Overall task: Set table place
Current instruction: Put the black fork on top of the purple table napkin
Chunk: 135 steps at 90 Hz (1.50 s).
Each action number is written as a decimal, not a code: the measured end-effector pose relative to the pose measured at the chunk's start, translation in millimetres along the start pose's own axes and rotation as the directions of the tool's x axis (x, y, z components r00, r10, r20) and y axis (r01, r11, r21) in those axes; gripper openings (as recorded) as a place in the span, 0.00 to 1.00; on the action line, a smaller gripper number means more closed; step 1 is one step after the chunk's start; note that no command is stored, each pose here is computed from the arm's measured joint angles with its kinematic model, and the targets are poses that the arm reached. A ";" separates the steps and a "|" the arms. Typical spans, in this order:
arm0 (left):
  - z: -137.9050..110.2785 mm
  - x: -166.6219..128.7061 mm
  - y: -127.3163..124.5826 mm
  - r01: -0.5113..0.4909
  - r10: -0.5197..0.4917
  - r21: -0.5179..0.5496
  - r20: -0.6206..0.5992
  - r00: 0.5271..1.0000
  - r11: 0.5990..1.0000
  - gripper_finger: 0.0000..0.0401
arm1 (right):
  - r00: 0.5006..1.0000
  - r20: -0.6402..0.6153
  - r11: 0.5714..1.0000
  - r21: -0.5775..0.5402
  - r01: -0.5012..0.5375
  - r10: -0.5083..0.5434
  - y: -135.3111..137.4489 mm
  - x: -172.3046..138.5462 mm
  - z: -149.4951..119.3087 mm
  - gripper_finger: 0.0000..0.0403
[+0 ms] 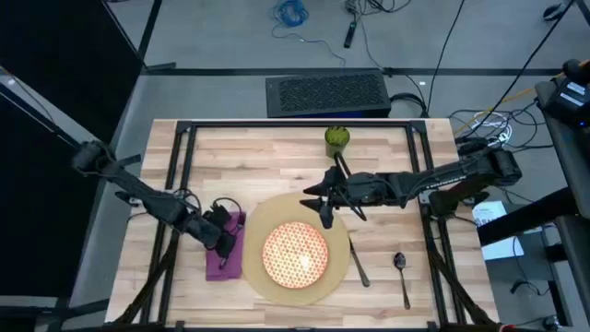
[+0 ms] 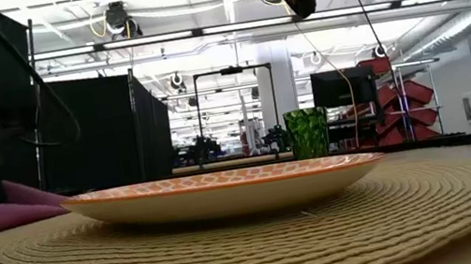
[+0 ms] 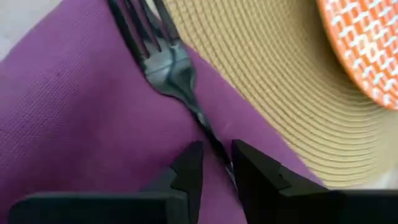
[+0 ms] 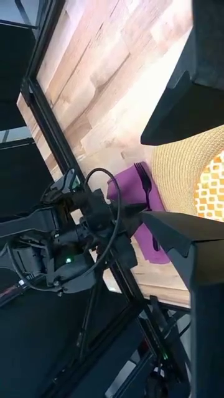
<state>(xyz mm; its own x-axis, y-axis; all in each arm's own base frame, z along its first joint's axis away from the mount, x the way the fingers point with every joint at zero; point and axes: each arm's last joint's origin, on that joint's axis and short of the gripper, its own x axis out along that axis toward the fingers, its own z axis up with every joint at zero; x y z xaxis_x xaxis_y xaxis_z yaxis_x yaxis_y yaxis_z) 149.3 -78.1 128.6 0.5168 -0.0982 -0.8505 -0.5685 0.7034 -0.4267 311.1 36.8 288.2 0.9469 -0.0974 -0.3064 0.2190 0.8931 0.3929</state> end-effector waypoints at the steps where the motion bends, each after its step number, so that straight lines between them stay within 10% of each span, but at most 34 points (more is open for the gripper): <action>1: -0.1 0.3 0.1 -0.002 0.002 0.001 -0.001 1.000 1.000 0.17 | 1.000 0.000 1.000 0.000 0.000 0.000 0.0 0.0 0.0 0.43; 75: 17.0 -21.5 -34.9 -0.003 0.001 0.101 0.017 1.000 0.995 0.00 | 1.000 0.001 1.000 0.004 0.000 0.000 0.0 0.0 0.1 0.43; 94: 16.0 -39.8 -22.7 -0.113 0.112 -0.081 -0.018 0.994 0.990 0.00 | 1.000 -0.005 1.000 0.002 -0.004 0.004 0.2 -0.1 -0.5 0.43; 116: 23.4 -93.2 -13.6 0.176 -0.088 -0.309 0.278 0.957 0.934 0.00 | 0.998 -0.052 0.999 -0.041 -0.028 0.026 -0.2 -0.1 -3.6 0.43; 135: 11.9 -104.5 2.9 0.173 -0.038 -0.419 0.312 0.949 0.891 0.00 | 0.994 -0.106 0.998 -0.062 -0.012 0.006 -1.1 -0.7 -9.6 0.43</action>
<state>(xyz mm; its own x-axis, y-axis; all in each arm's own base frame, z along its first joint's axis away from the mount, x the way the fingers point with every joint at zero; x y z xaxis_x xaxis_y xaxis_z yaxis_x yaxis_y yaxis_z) 101.2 -57.4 219.9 0.7117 0.1000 -0.6953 -0.6855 0.3148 -0.6565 307.9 40.1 279.7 0.9179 -0.0454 -0.3943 0.1925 0.9197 0.3422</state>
